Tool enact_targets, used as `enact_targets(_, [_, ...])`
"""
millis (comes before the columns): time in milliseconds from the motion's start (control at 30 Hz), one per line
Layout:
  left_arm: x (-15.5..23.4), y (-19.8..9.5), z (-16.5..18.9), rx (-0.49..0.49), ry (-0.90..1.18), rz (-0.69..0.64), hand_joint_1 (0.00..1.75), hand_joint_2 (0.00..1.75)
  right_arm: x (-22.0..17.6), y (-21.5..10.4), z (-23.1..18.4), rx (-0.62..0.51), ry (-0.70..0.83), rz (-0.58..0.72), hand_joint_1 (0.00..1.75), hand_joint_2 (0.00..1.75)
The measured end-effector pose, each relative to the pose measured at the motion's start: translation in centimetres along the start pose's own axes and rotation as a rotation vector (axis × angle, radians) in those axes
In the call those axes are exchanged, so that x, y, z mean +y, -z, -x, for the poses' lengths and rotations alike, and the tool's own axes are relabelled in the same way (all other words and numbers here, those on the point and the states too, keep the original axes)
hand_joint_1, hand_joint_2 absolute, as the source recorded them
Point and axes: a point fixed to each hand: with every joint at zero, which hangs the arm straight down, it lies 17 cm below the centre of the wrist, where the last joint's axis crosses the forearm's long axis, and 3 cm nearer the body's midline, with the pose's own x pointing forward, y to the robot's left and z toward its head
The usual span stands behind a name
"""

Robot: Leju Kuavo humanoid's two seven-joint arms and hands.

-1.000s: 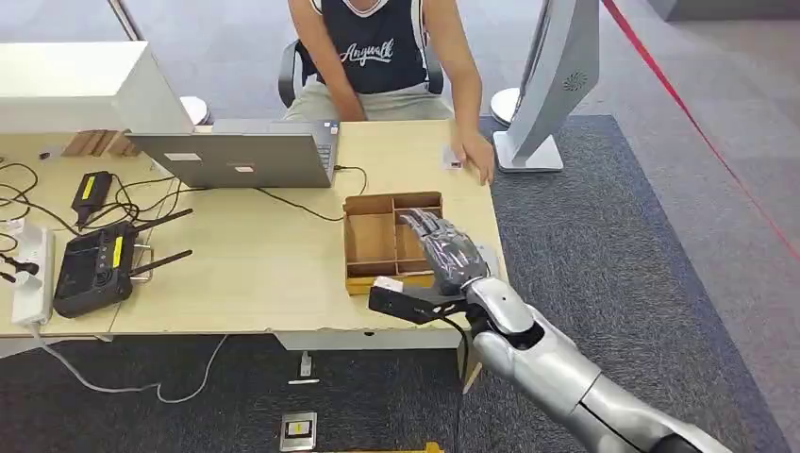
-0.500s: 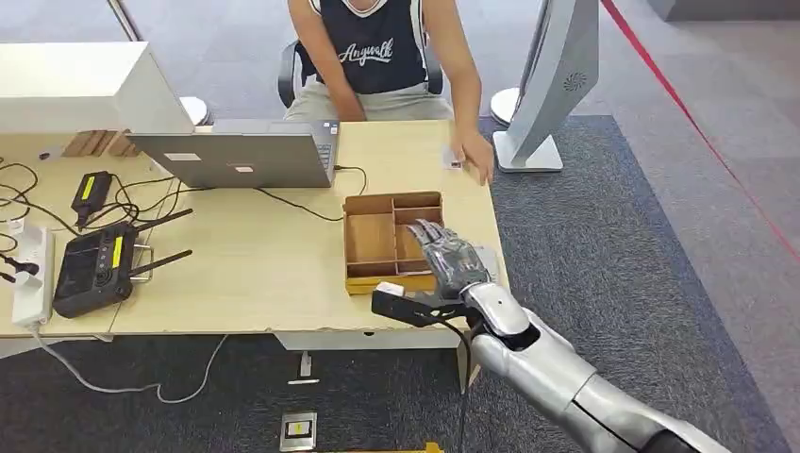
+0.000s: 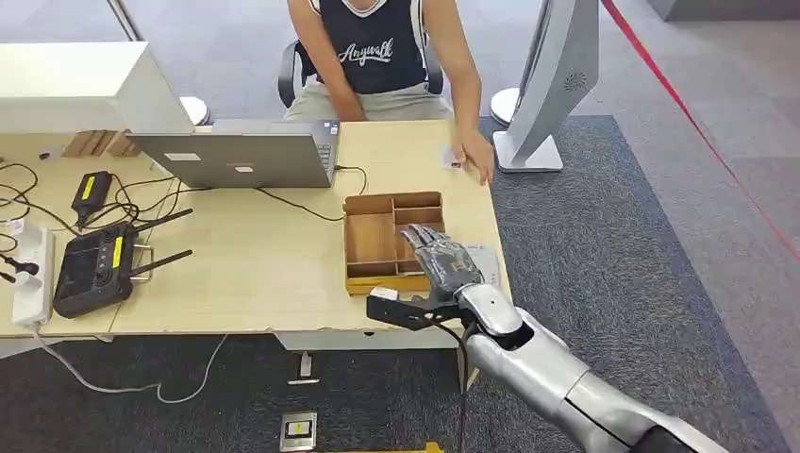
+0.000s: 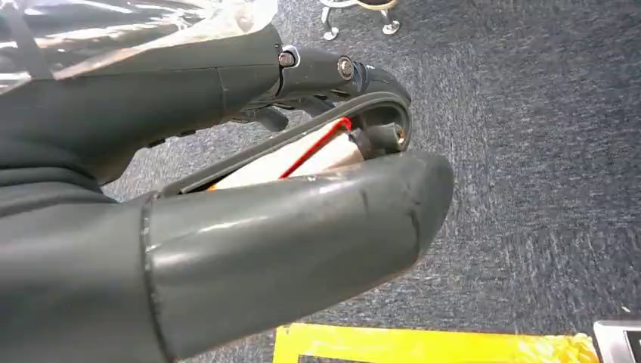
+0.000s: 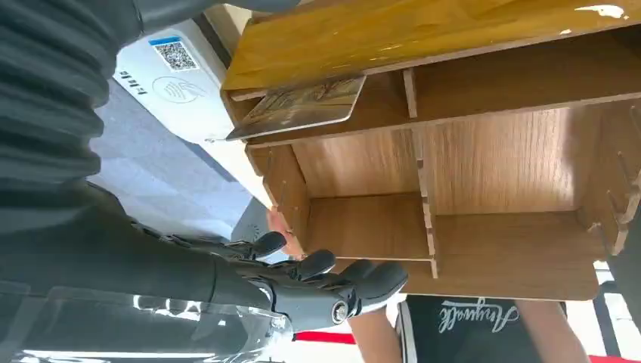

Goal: Pass the card to the sensor for recognition and then transmit it.

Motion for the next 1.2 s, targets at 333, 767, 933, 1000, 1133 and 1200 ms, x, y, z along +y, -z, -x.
enact_targets(333, [0.0,0.0,-0.3,-0.018,0.018,-0.001,0.00,0.00,0.3,0.0,-0.1,-0.005,-0.008,-0.005,0.00,1.75])
enact_targets(767, [-0.1,0.0,-0.1,-0.011,0.030,0.001,0.00,0.00,0.5,0.5,0.2,0.004,-0.018,-0.010,0.00,1.75])
enact_targets(933, [-0.3,-0.2,-0.4,-0.024,0.032,0.004,0.00,0.00,0.7,0.6,0.5,0.012,-0.021,-0.012,0.00,1.75])
enact_targets(1000, [-0.4,-0.2,-0.6,-0.034,0.038,0.005,0.00,0.00,0.7,0.6,0.8,0.021,-0.020,-0.009,0.00,1.75])
enact_targets(1133, [-0.5,-0.3,-0.7,-0.041,0.041,0.008,0.00,0.00,1.1,0.3,2.2,0.054,-0.024,-0.015,0.00,1.75])
enact_targets(1200, [-0.6,-0.3,-0.6,-0.035,0.036,0.008,0.00,0.00,1.2,0.3,2.5,0.059,-0.030,-0.016,0.00,1.75])
